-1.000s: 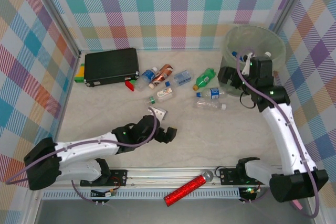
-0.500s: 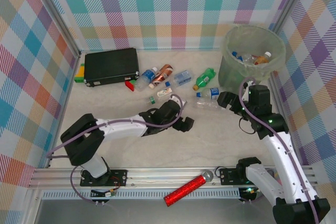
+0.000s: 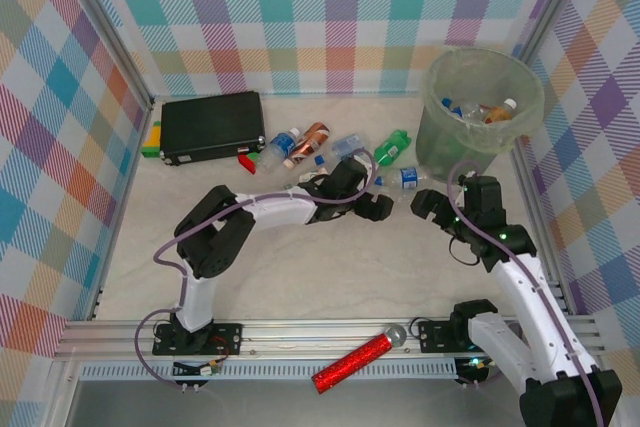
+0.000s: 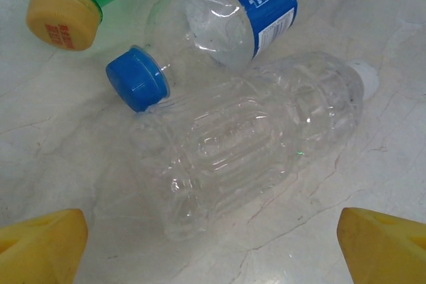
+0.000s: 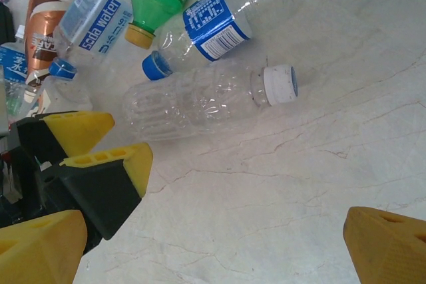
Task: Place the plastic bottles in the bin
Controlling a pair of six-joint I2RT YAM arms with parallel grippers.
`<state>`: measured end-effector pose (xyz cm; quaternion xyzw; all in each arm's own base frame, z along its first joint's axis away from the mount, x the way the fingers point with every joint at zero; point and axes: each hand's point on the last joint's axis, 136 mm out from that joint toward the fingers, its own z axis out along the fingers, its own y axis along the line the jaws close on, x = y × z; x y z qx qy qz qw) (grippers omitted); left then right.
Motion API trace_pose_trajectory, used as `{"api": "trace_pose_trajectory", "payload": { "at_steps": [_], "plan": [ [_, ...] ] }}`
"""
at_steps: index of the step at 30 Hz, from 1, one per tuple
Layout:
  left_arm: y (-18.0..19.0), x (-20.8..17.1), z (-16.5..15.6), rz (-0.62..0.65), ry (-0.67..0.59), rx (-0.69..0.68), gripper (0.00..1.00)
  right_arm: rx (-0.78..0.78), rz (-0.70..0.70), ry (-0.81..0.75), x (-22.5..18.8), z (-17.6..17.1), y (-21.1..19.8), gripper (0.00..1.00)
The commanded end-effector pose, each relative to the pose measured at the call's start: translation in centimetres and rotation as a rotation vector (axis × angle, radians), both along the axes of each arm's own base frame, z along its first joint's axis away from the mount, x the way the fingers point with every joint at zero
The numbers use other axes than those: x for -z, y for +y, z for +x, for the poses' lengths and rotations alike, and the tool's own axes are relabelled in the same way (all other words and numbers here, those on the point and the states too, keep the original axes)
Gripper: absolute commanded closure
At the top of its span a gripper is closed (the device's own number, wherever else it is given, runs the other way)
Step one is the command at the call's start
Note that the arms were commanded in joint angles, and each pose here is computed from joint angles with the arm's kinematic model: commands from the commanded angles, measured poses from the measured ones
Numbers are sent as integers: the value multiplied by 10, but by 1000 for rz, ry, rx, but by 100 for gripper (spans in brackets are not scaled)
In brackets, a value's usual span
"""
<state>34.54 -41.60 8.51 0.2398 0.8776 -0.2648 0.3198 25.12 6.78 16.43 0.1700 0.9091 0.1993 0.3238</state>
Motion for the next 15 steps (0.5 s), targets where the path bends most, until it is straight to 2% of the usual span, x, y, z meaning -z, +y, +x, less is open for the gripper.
{"api": "trace_pose_trajectory", "payload": {
  "at_steps": [1,9,15],
  "plan": [
    [4,-8,2,-17,1,-2,4,-21,-16,-15,6,15,4,1],
    [39,-28,-14,-72,-22,-104,0,-161,36,45,24,76,39,1],
    [63,-46,-30,-104,-31,-145,0,-190,-27,94,40,114,41,1]
  ]
}}
